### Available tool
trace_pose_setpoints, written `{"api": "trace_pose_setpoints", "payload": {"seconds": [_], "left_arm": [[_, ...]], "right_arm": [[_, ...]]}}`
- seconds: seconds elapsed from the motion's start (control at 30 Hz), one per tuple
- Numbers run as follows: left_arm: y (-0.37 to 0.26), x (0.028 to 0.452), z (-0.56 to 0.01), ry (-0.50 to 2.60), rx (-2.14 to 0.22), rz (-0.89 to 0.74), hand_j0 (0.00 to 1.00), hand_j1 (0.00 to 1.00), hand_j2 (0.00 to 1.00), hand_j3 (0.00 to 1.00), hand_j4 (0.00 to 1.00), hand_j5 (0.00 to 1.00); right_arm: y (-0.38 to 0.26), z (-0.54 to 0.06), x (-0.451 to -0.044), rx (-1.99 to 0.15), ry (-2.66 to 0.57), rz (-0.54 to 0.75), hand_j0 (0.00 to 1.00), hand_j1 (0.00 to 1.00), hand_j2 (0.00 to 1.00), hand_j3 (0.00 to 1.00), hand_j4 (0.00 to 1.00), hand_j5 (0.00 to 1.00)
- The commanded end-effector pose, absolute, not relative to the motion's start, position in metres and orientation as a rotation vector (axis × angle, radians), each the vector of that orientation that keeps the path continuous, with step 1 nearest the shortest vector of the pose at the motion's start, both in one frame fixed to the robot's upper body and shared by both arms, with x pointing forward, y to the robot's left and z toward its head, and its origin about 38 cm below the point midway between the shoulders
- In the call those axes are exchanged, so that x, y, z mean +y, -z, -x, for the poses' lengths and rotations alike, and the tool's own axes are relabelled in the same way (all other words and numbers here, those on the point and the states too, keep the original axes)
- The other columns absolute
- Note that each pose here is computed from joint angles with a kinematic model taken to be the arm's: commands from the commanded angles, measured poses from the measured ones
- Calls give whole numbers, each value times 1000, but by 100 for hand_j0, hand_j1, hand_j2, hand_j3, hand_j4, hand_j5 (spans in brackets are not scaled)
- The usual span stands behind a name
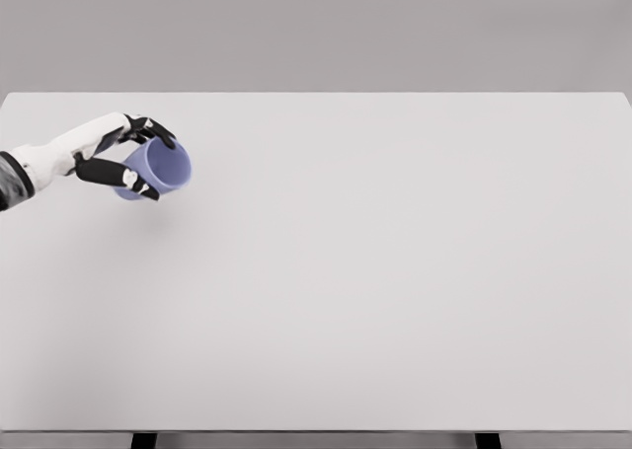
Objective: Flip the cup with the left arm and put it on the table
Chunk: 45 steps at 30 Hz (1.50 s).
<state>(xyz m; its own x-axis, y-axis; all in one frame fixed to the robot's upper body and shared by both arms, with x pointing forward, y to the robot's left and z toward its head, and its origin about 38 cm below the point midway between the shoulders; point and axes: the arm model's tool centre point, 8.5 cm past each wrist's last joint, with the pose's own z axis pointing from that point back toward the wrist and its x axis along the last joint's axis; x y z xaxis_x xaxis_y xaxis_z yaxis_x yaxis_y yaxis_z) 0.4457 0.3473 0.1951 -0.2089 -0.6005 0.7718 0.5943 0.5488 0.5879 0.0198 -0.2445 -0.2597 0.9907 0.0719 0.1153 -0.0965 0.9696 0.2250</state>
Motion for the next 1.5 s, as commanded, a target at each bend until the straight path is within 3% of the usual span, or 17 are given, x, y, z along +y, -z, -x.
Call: {"api": "trace_pose_setpoints", "payload": {"seconds": [0.0,0.13,0.27,0.9,1.37,1.47], "left_arm": [[-191,361,-448,1026,-1483,50,51,51,51,51,51,51],[-177,370,-448,980,-1510,140,51,51,51,51,51,51],[-155,351,-442,951,-1498,357,51,51,51,51,51,51],[-108,343,-462,561,-1507,505,52,52,52,52,52,52],[-94,337,-452,560,-1491,522,73,73,73,73,73,73],[-94,339,-451,559,-1492,520,85,85,85,85,85,85]], "right_arm": [[260,-20,-244,-106,-85,-233,100,100,100,100,100,100],[260,-20,-244,-108,-85,-232,100,100,100,100,100,100],[260,-20,-244,-108,-85,-232,100,100,100,100,100,100],[260,-20,-244,-106,-85,-233,100,100,100,100,100,100],[260,-20,-244,-106,-85,-233,100,100,100,100,100,100],[260,-20,-244,-108,-85,-232,100,100,100,100,100,100]]}}
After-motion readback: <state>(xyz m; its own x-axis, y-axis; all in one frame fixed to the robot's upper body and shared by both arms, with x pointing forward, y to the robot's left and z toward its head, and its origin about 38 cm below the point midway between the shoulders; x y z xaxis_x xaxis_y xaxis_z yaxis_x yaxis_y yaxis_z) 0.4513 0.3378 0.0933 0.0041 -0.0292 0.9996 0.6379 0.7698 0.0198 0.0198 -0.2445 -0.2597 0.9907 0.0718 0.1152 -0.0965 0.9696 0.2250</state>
